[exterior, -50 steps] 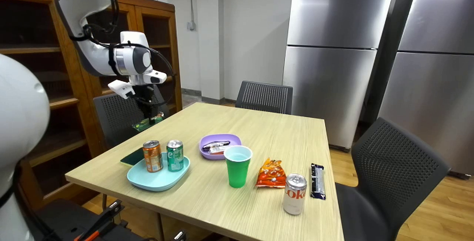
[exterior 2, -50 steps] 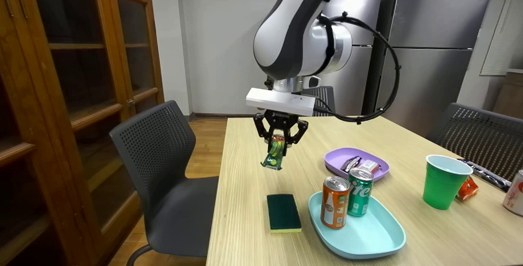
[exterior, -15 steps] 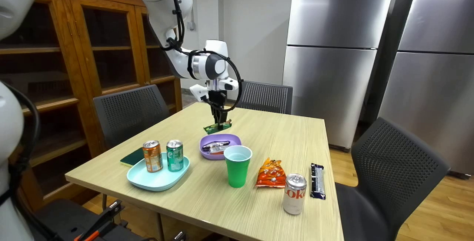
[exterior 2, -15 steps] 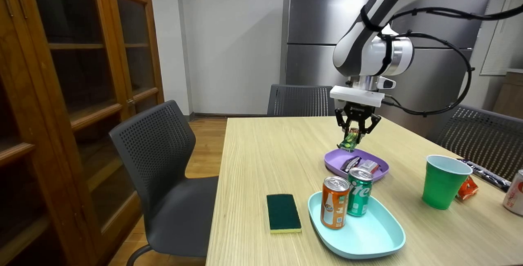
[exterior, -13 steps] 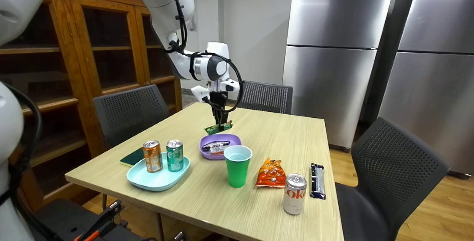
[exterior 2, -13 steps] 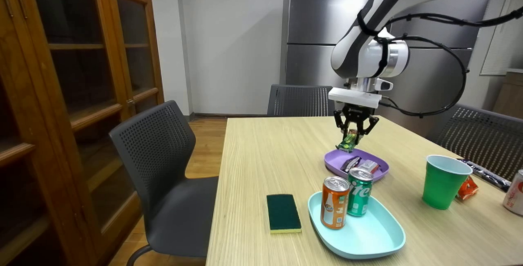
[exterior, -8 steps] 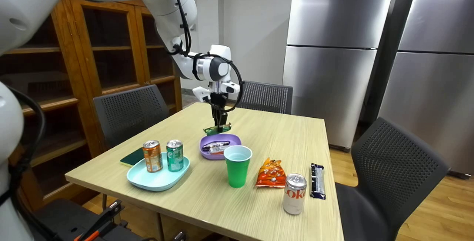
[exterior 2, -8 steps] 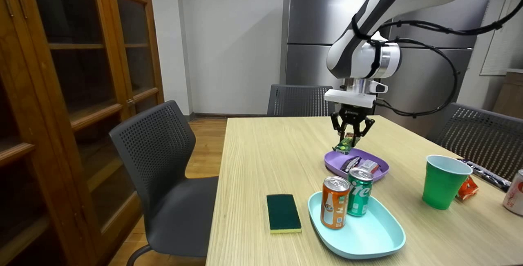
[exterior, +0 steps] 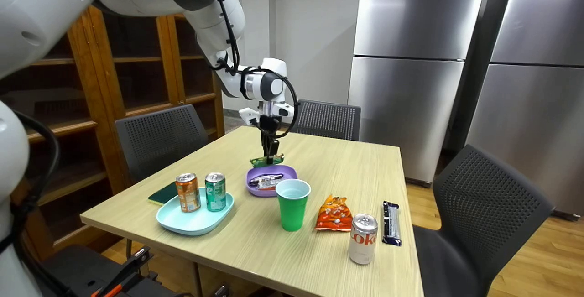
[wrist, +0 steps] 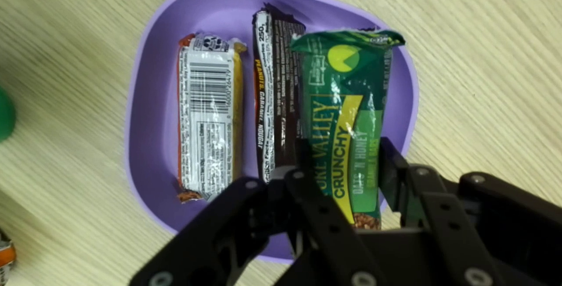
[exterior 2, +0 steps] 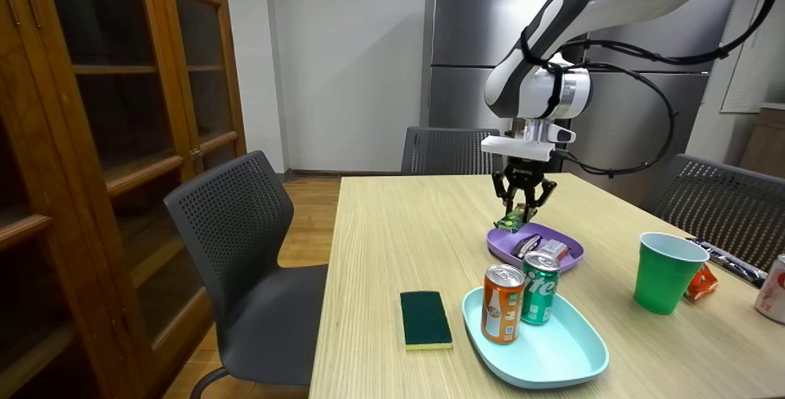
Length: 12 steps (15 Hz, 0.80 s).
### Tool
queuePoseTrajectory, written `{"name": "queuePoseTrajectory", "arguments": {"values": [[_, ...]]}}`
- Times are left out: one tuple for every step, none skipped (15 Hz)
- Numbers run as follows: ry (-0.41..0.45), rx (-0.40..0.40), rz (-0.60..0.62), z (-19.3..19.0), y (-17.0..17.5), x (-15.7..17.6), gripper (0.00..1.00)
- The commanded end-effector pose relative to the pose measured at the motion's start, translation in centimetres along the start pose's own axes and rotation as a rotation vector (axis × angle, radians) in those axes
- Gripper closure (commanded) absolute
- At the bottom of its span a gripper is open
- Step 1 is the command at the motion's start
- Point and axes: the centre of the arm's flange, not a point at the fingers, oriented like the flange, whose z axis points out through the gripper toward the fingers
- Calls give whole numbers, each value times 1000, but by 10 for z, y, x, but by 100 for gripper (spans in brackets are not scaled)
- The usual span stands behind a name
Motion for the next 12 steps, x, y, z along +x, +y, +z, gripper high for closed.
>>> {"name": "queuePoseTrajectory", "arguments": {"values": [[-31, -8, 43, 1, -12, 12, 86], [-33, -10, 46, 3, -13, 12, 86], [-32, -12, 48, 4, -13, 12, 86], [-33, -13, 50, 5, -14, 12, 86], [-34, -14, 53, 7, -15, 13, 86], [-35, -16, 56, 8, -15, 14, 86], [-36, -18, 59, 9, -16, 15, 86], [-38, -19, 62, 11, -16, 15, 86], [-39, -22, 65, 12, -16, 16, 86], [-40, -24, 67, 13, -16, 16, 86], [-38, -26, 68, 15, -16, 16, 86], [-39, -27, 70, 16, -16, 16, 86]]}}
